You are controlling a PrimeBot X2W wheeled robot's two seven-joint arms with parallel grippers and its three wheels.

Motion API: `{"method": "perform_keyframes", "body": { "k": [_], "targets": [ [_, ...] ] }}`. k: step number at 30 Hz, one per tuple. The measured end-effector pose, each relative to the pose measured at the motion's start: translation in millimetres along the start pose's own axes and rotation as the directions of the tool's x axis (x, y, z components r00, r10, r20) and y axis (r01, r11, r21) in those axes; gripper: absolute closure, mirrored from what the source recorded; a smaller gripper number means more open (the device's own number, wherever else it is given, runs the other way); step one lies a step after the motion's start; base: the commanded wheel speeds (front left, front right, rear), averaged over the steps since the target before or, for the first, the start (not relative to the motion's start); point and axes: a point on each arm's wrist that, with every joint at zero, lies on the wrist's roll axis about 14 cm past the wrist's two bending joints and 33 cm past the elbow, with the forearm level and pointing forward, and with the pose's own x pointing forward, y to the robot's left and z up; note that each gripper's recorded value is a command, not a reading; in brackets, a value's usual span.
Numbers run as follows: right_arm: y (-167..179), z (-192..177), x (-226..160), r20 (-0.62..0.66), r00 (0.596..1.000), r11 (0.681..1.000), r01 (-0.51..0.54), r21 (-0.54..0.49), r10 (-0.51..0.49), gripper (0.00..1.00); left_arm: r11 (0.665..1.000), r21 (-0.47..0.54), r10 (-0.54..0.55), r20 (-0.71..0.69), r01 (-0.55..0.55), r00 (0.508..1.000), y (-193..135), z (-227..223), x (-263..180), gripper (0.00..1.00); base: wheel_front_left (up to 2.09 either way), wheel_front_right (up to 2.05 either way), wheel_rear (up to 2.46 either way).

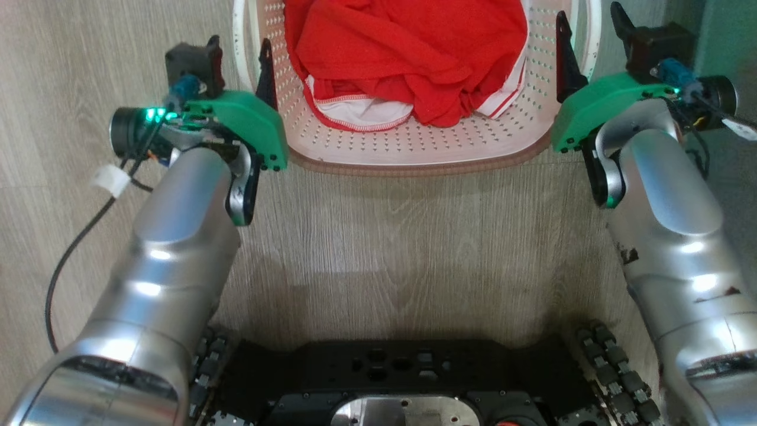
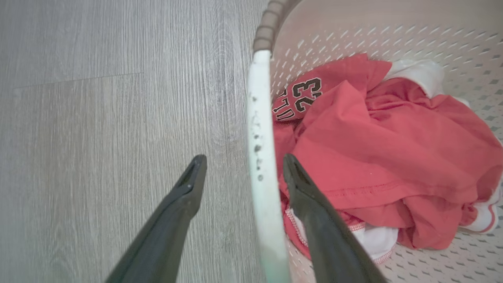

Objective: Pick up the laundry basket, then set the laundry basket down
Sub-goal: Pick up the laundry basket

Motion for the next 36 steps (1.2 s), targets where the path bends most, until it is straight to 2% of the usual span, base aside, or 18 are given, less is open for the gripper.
{"method": "perform_keyframes", "body": {
  "k": [9,12,14,15,16,17,18,19,20,21,22,36],
  "targets": [
    [3.5,-10.5,8.6,-0.036,0.999,1.000,-0.015,0.020,0.016,0.00,1.000,0.004,-0.016,-0.046,0.016,0.999,-3.8,-11.2,7.0,0.00,0.00,0.00,0.00],
    [5.4,-13.6,11.1,-0.047,0.999,0.999,-0.022,0.024,0.023,0.02,1.000,0.012,-0.025,-0.042,0.026,0.999,-6.0,-8.6,9.7,0.04,0.00,0.00,0.00],
    [6.6,-15.7,12.0,-0.054,0.998,0.999,-0.025,0.027,0.026,0.22,0.999,0.013,-0.029,-0.043,0.030,0.999,-7.1,-7.9,11.0,0.05,0.00,0.00,0.00],
    [6.6,-17.3,12.3,-0.059,0.998,0.999,-0.025,0.030,0.026,0.38,0.999,0.012,-0.029,-0.044,0.030,0.999,-7.1,-8.3,11.5,0.08,0.00,0.00,0.00],
    [6.6,-18.9,12.7,-0.064,0.998,0.999,-0.025,0.031,0.027,0.45,0.999,0.016,-0.029,-0.049,0.030,0.998,-7.0,-10.0,11.7,0.16,0.00,0.00,0.00],
    [6.4,-19.6,13.5,-0.067,0.997,0.999,-0.025,0.033,0.027,0.52,0.999,0.022,-0.031,-0.056,0.033,0.998,-7.4,-12.2,11.7,0.29,0.00,0.00,0.00],
    [6.5,-19.7,14.5,-0.068,0.997,0.999,-0.025,0.037,0.027,0.56,0.999,0.029,-0.035,-0.061,0.036,0.998,-8.2,-14.4,11.4,0.49,0.00,0.00,0.00],
    [6.7,-20.0,15.3,-0.070,0.997,0.999,-0.025,0.040,0.028,0.62,0.999,0.028,-0.033,-0.065,0.035,0.997,-8.2,-15.9,11.3,0.58,0.00,0.00,0.00],
    [7.1,-20.5,15.9,-0.073,0.997,0.999,-0.027,0.040,0.030,0.71,0.999,0.025,-0.030,-0.068,0.032,0.997,-8.0,-16.6,11.3,0.76,0.00,0.00,0.00],
    [7.5,-20.8,16.6,-0.076,0.997,0.999,-0.028,0.039,0.031,0.84,0.999,0.024,-0.031,-0.067,0.033,0.997,-8.4,-16.3,11.5,1.00,0.00,0.00,0.00],
    [8.7,-20.8,17.1,-0.077,0.996,0.999,-0.030,0.044,0.034,1.00,0.999,0.019,-0.032,-0.066,0.034,0.997,-9.6,-15.5,12.0,1.00,0.00,0.00,0.00],
    [11.5,-13.0,3.3,-0.106,0.994,0.997,-0.019,0.069,0.026,1.00,0.999,0.014,-0.030,-0.055,0.031,0.998,-15.3,-3.2,-6.1,1.00,0.00,0.00,0.00]
  ]
}}
